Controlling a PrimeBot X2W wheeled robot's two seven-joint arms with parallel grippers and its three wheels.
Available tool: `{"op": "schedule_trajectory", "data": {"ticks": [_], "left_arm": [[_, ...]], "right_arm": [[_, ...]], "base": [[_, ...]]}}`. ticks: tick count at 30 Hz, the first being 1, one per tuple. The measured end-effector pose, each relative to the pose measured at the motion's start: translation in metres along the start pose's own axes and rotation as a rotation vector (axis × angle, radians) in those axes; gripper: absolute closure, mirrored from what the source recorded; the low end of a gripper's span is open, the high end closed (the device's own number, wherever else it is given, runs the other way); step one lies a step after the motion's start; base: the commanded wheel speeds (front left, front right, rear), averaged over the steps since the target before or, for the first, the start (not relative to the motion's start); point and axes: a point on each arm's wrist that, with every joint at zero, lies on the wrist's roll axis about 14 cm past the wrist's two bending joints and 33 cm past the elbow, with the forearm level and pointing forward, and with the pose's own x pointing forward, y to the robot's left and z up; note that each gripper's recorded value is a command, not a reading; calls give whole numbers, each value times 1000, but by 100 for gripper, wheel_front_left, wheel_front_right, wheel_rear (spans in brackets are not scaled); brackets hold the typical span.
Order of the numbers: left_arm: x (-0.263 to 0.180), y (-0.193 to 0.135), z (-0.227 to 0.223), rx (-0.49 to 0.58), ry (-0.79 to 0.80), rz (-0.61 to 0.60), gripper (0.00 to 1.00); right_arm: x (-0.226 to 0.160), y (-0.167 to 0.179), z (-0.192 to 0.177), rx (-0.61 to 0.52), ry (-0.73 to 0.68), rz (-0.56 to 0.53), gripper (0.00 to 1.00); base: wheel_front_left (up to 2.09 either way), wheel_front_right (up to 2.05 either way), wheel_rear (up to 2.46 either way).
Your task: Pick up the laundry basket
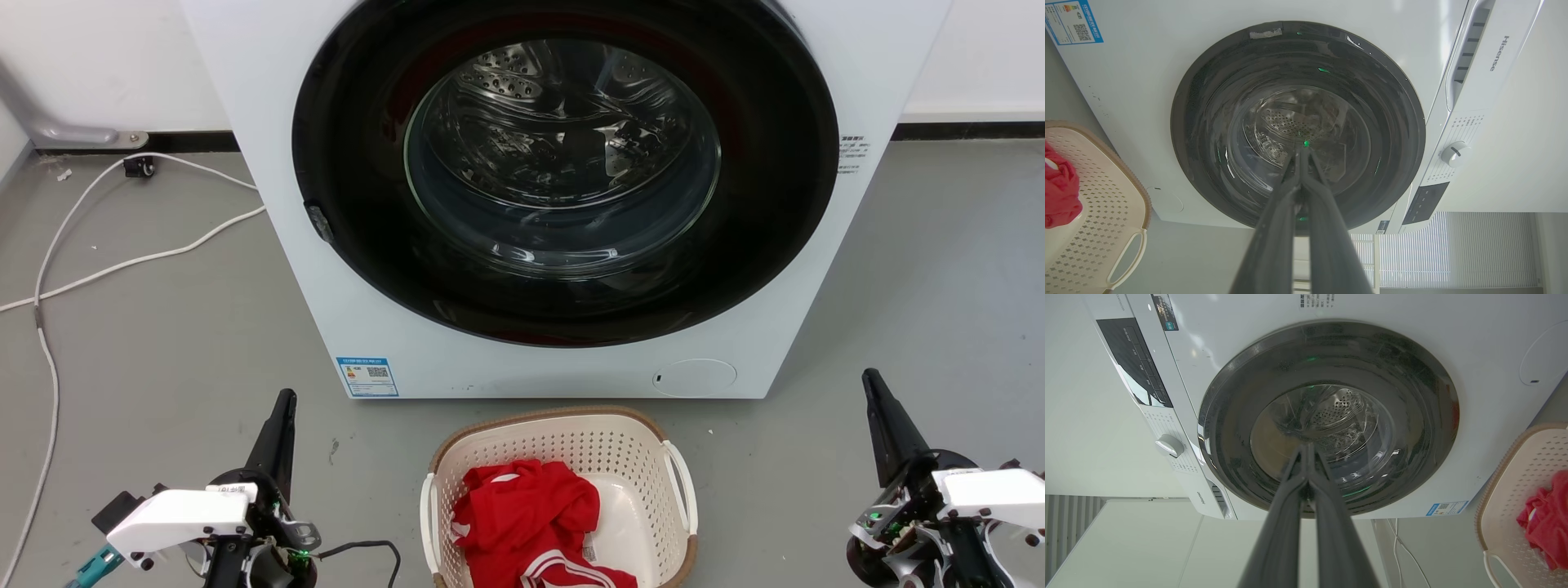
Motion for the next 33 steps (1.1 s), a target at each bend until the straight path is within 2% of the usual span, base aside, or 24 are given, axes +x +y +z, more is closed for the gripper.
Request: {"op": "schedule_trajectory", "data": {"ticks": [27,28,29,30,31,33], "left_arm": [[0,0,0,-2,-2,0,100],[0,0,0,-2,-2,0,0],[-1,2,0,-4,-3,6,0],[-2,7,0,-7,-4,20,100],[-5,13,-1,-11,-5,39,0],[-9,21,-2,-14,-5,62,0]], "right_arm": [[0,0,0,2,-1,0,100],[0,0,0,2,-1,0,0],[-1,-2,0,2,-1,-5,0],[-3,-7,0,3,-2,-19,100],[-5,-13,0,6,-3,-38,0],[-10,-20,0,8,-6,-59,0]], "base": [[0,0,0],[0,0,0],[0,0,0],[0,0,0],[0,0,0],[0,0,0]]}}
